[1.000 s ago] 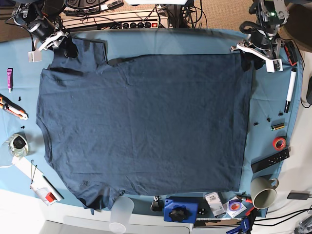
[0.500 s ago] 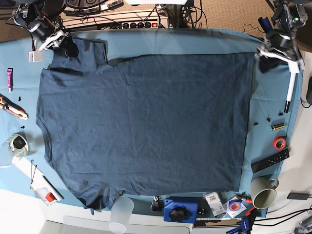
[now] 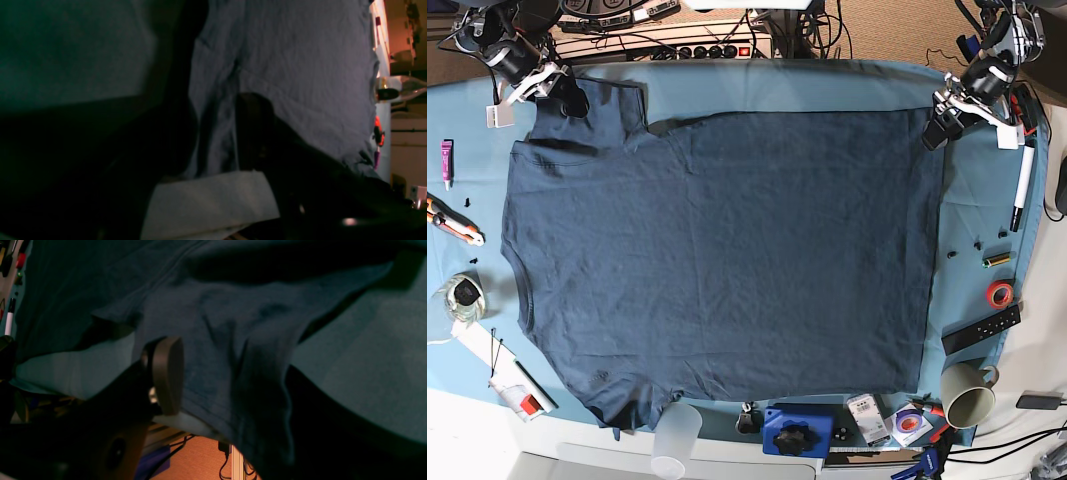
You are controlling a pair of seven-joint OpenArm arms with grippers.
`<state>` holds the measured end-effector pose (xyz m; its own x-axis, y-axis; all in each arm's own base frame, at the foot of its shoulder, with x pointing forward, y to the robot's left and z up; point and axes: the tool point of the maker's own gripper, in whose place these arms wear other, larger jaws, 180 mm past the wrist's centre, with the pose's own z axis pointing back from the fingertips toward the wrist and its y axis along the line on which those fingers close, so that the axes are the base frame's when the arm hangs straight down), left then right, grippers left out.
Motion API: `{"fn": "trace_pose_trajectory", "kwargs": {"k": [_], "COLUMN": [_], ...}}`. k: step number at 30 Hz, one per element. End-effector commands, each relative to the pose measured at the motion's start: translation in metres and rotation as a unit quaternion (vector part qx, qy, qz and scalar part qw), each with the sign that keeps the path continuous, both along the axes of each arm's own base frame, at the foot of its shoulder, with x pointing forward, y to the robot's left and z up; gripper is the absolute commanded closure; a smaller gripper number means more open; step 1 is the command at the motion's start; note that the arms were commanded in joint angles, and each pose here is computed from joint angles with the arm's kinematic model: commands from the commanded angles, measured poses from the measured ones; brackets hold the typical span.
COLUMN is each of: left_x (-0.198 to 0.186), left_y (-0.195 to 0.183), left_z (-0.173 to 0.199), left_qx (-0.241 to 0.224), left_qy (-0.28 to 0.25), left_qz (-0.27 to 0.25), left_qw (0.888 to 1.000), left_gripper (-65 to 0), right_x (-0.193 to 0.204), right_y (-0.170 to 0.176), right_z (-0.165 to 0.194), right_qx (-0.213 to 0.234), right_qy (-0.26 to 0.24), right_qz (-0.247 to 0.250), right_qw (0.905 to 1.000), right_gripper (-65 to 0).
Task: Fold the T-shirt properly
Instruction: 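Grasp the shirt's shoulder edges with both grippers, then lift the shoulder edge with both grippers and fold it over the body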
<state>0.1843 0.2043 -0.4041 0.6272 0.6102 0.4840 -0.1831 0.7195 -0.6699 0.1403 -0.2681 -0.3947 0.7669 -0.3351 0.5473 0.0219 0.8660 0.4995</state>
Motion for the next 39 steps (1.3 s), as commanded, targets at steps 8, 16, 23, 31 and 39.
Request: {"fn": "trace_pose_trajectory", "kwargs": {"k": [8, 16, 23, 31, 39], "left_x": [-0.017, -0.017, -0.016, -0.020, -0.038], "left_y": [-0.011, -0.011, 0.001, 0.011, 0.027], "left_z": [-0.011, -0.011, -0.016, -0.010, 0.010], "left_qx": [0.004, 0.005, 0.051, 0.074, 0.093], "left_qy": [0.038, 0.036, 0.035, 0.048, 0.047], "left_qz": [-0.045, -0.043, -0.039, -0.049, -0.038], "left_qw": [0.998, 0.998, 0.997, 0.995, 0.994], "left_gripper": [-19.9, -9.9, 0.0, 0.0, 0.0], "right_x": [-0.028, -0.024, -0.023, -0.010, -0.024], "right_y": [0.000, -0.001, -0.002, -0.013, -0.026], "right_z": [-0.020, -0.018, -0.018, 0.010, 0.034], "right_qx": [-0.019, -0.020, -0.020, -0.059, -0.048], "right_qy": [0.078, 0.067, 0.064, 0.027, 0.020], "right_qz": [0.023, 0.017, 0.016, 0.018, 0.000], "right_qw": [0.9965, 0.9974, 0.9976, 0.9977, 0.9986], "right_gripper": [-30.5, -30.5, -1.5, 0.0, 0.0]}}
